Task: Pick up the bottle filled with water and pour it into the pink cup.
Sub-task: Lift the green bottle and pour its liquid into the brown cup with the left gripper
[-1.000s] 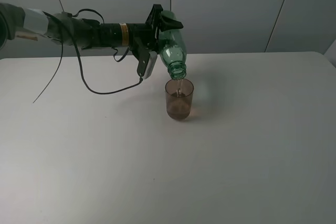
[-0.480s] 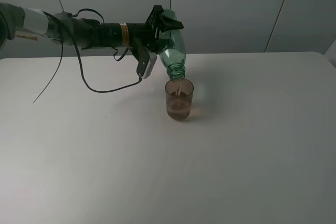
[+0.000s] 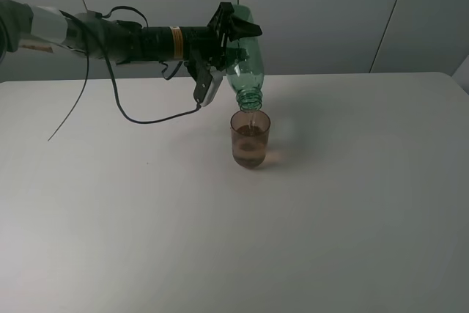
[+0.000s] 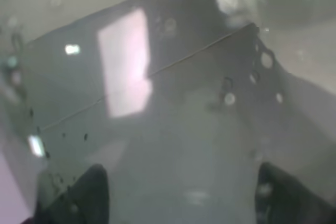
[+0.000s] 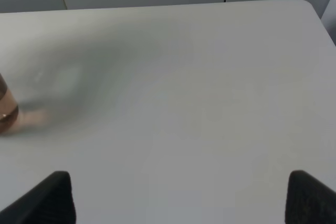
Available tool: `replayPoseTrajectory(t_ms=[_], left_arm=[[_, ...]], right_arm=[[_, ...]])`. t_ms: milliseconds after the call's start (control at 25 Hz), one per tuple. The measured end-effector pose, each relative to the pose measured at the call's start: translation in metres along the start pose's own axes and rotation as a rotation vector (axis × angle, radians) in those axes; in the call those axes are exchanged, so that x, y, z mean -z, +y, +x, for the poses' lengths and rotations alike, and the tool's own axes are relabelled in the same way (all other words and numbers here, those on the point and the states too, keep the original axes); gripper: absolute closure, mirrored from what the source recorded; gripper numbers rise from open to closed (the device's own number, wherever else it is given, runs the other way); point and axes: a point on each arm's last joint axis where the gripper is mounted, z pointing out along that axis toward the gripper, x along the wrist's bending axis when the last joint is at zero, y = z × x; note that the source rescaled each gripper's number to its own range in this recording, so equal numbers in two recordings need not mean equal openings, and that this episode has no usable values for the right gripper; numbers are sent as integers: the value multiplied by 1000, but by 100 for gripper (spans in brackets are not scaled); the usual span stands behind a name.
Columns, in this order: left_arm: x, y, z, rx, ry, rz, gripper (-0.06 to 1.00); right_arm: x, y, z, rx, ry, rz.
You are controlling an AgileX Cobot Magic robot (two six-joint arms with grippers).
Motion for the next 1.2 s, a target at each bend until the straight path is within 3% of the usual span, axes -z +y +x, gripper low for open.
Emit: replayPoseTrajectory(t_ms=[280, 600, 1200], left_arm=[[-3, 2, 5, -39, 6, -4, 94], [-4, 2, 25, -96, 33, -6, 94], [-6, 5, 31, -162, 12, -26, 94]], right_arm=[[0, 0, 0, 0, 0, 0], [0, 0, 0, 0, 0, 0], [0, 0, 0, 0, 0, 0]])
